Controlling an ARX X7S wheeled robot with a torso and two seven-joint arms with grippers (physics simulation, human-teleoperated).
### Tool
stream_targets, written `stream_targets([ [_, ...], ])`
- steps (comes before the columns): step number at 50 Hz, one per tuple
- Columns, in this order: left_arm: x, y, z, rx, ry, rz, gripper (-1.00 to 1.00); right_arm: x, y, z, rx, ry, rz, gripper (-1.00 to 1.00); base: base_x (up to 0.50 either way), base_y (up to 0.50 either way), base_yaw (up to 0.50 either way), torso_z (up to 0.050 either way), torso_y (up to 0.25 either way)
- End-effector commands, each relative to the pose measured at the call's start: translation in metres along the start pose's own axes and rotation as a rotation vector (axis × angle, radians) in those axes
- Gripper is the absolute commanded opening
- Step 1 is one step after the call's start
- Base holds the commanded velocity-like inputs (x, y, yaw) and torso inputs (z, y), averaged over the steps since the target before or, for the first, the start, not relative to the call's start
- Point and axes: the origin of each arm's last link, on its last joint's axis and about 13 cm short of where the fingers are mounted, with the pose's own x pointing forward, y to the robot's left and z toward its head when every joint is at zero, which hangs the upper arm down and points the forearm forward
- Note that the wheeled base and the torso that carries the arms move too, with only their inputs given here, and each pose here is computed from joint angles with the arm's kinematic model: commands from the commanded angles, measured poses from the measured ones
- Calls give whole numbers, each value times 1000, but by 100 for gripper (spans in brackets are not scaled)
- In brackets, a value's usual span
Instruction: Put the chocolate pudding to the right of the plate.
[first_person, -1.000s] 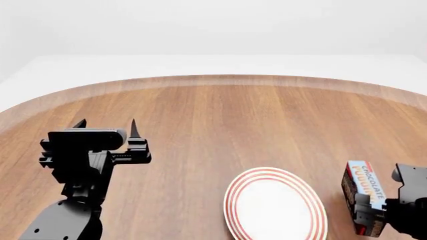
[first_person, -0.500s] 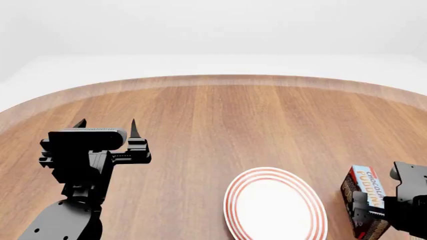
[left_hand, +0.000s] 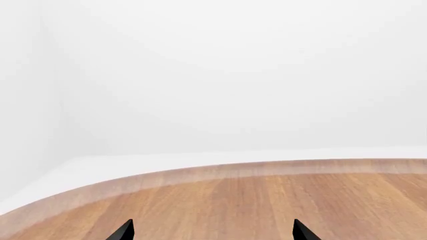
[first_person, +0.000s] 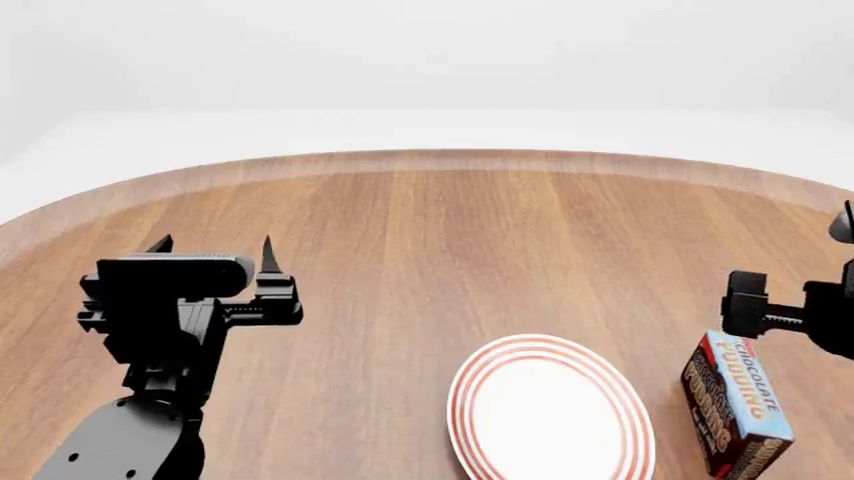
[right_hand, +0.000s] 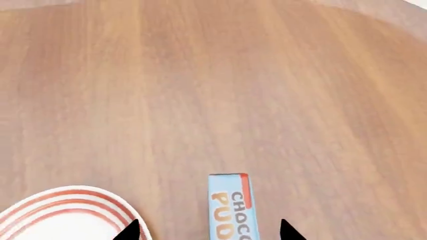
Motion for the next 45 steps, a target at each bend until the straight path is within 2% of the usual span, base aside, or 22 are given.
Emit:
stream_targets([
  [1, 2, -1, 4, 6, 1, -2, 100, -32, 19, 19, -36, -145, 80, 100, 0, 0, 0, 0, 0],
  [4, 3, -2, 9, 12, 0, -3, 100, -46, 28, 21, -44, -191, 118, 100, 0, 0, 0, 0, 0],
  [5, 5, -4, 12, 16, -2, -9, 100, -57, 36, 24, -38, -262, 163, 100, 0, 0, 0, 0, 0],
  [6, 5, -4, 14, 18, -4, -9, 100, -62, 39, 25, -44, -283, 177, 100, 0, 0, 0, 0, 0],
  [7, 6, -4, 21, 18, -15, -15, 100, -72, 49, 25, -75, -407, 194, 100, 0, 0, 0, 0, 0],
  [8, 7, -3, 25, 23, -20, -13, 100, -77, 56, 22, -98, -454, 228, 100, 0, 0, 0, 0, 0],
  [10, 8, -4, 30, 27, -25, -22, 100, -78, 64, 16, -101, -523, 185, 100, 0, 0, 0, 0, 0],
  [11, 8, -4, 33, 32, -34, -22, 100, -80, 70, 11, -94, -540, 241, 100, 0, 0, 0, 0, 0],
  [12, 8, -4, 39, 24, -58, -34, 100, -79, 79, 4, -99, -582, 228, 100, 0, 0, 0, 0, 0],
  [13, 8, -6, 42, 26, -67, -40, 100, -77, 85, -1, -116, -650, 185, 100, 0, 0, 0, 0, 0],
  [14, 8, -7, 44, 29, -76, -42, 100, -76, 90, -5, -141, -681, 189, 100, 0, 0, 0, 0, 0],
  [15, 9, -10, 49, 25, -94, -62, 100, -77, 100, -14, -152, -774, 179, 100, 0, 0, 0, 0, 0],
  [17, 11, -15, 54, 33, -133, -87, 100, -75, 112, -26, -204, -839, 151, 100, 0, 0, 0, 0, 0],
  [18, 11, -16, 56, 37, -145, -94, 100, -74, 115, -28, -209, -866, 143, 100, 0, 0, 0, 0, 0],
  [20, 14, -20, 59, 46, -164, -101, 100, -75, 121, -33, -195, -900, 201, 100, 0, 0, 0, 0, 0],
  [21, 16, -21, 61, 59, -184, -99, 100, -74, 123, -35, -207, -916, 185, 100, 0, 0, 0, 0, 0],
  [22, 18, -23, 63, 42, -187, -113, 100, -74, 125, -35, -172, -956, 190, 100, 0, 0, 0, 0, 0],
  [24, 21, -25, 64, 60, -199, -108, 100, -73, 127, -36, -170, -1000, 233, 100, 0, 0, 0, 0, 0],
  [25, 23, -28, 64, 44, -206, -128, 100, -71, 128, -36, -155, -1031, 238, 100, 0, 0, 0, 0, 0],
  [27, 25, -30, 64, 65, -220, -122, 100, -69, 129, -37, -130, -1012, 264, 100, 0, 0, 0, 0, 0],
  [29, 26, -30, 66, 63, -230, -124, 100, -66, 129, -38, -141, -1036, 239, 100, 0, 0, 0, 0, 0],
  [45, 26, -34, 62, 71, -223, -144, 100, -69, 130, -43, -135, -1071, 274, 100, 0, 0, 0, 0, 0],
])
